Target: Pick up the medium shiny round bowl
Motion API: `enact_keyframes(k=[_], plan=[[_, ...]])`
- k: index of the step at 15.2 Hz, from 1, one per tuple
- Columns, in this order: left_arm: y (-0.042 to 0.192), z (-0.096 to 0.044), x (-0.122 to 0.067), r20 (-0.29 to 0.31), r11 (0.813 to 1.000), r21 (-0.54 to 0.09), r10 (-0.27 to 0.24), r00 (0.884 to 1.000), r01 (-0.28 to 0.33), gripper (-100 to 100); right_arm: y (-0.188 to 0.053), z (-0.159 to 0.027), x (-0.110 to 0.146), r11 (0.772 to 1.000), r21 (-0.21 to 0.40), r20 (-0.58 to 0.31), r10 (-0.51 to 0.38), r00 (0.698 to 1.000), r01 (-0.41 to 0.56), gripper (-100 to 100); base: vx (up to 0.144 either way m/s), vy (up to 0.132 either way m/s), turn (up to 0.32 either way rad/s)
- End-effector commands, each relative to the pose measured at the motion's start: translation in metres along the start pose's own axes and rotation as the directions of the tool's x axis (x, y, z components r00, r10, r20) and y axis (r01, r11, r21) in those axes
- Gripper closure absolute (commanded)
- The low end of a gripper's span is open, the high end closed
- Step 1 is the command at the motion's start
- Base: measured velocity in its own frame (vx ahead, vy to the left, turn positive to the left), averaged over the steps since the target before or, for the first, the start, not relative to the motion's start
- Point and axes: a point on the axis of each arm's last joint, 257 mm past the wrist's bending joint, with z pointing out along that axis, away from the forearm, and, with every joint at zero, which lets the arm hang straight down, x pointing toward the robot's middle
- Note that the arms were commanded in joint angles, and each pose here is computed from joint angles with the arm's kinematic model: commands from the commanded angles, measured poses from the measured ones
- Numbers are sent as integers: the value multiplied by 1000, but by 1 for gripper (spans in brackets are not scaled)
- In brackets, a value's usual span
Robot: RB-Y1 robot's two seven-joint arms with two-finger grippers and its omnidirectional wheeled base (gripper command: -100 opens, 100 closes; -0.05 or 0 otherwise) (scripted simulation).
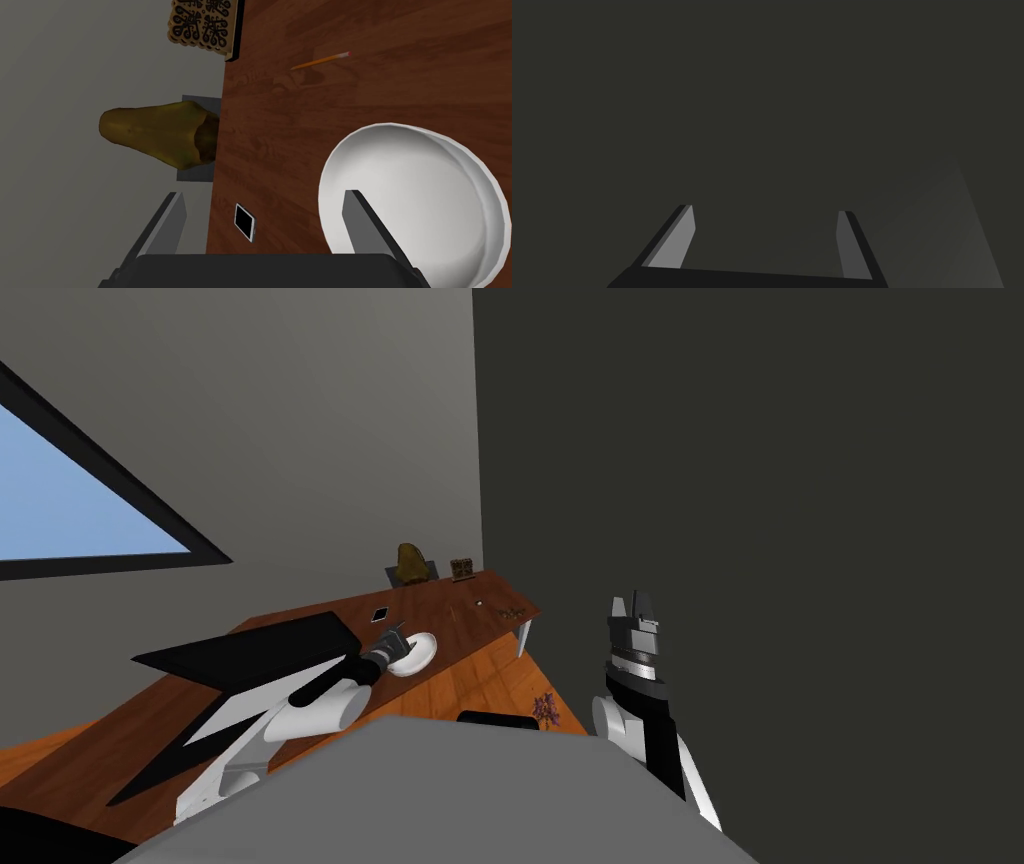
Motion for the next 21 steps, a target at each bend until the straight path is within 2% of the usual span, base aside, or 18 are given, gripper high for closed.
enact_keyframes(k=[1, 3, 4, 7, 8, 10, 11, 13, 14, 16, 17, 19, 20, 21], plan=[[13, 0, -16, 40, 998, -50, -31, 999, 33, -100, 0, 0, 0, 1000, 0, 0, 0, 1000, 0, 0, 24, -14, -96], [22, -1, -20, 55, 996, -81, -30, 998, 34, -100, 0, 0, 0, 1000, 0, 0, 0, 1000, 0, 0, 27, -11, -73], [28, -1, -33, 82, 992, -105, -56, 995, 64, -100, 0, 0, 0, 1000, 0, 0, 0, 1000, 0, 0, 30, -13, -81], [38, -3, -37, 100, 988, -141, -53, 994, 67, -100, 0, 0, 0, 1000, 0, 0, 0, 1000, 0, 0, 20, -10, -46], [47, -4, -50, 134, 980, -174, -78, 988, 100, -100, 0, 0, 0, 1000, 0, 0, 0, 1000, 0, 0, 15, -8, -90], [54, -6, -53, 146, 975, -198, -75, 986, 103, -100, 0, 0, 0, 1000, 0, 0, 0, 1000, 0, 0, 17, 0, -68], [64, -8, -65, 182, 963, -231, -97, 979, 139, -100, 0, 0, 0, 1000, 0, 0, 0, 1000, 0, 0, 23, -3, -93], [69, -10, -67, 192, 958, -250, -95, 977, 142, -100, 0, 0, 0, 1000, 0, 0, 0, 1000, 0, 0, 22, -4, -64], [78, -13, -79, 224, 945, -274, -116, 968, 177, -100, 0, 0, 0, 1000, 0, 0, 0, 1000, 0, 0, 23, -3, -93], [84, -16, -81, 237, 937, -298, -112, 965, 182, -100, 0, 0, 0, 1000, 0, 0, 0, 1000, 0, 0, 27, -7, -60], [91, -19, -91, 266, 925, -314, -133, 955, 216, -100, 0, 0, 0, 1000, 0, 0, 0, 1000, 0, 0, 30, -12, -81], [99, -22, -94, 281, 914, -341, -127, 951, 222, -100, 0, 0, 0, 1000, 0, 0, 0, 1000, 0, 0, 28, -6, -68], [106, -26, -103, 311, 898, -358, -145, 939, 257, -100, 0, 0, 0, 1000, 0, 0, 0, 1000, 0, 0, 28, -2, -77], [110, -28, -104, 319, 891, -371, -141, 937, 261, -100, 0, 0, 0, 1000, 0, 0, 0, 1000, 0, 0, 33, -2, -87]])
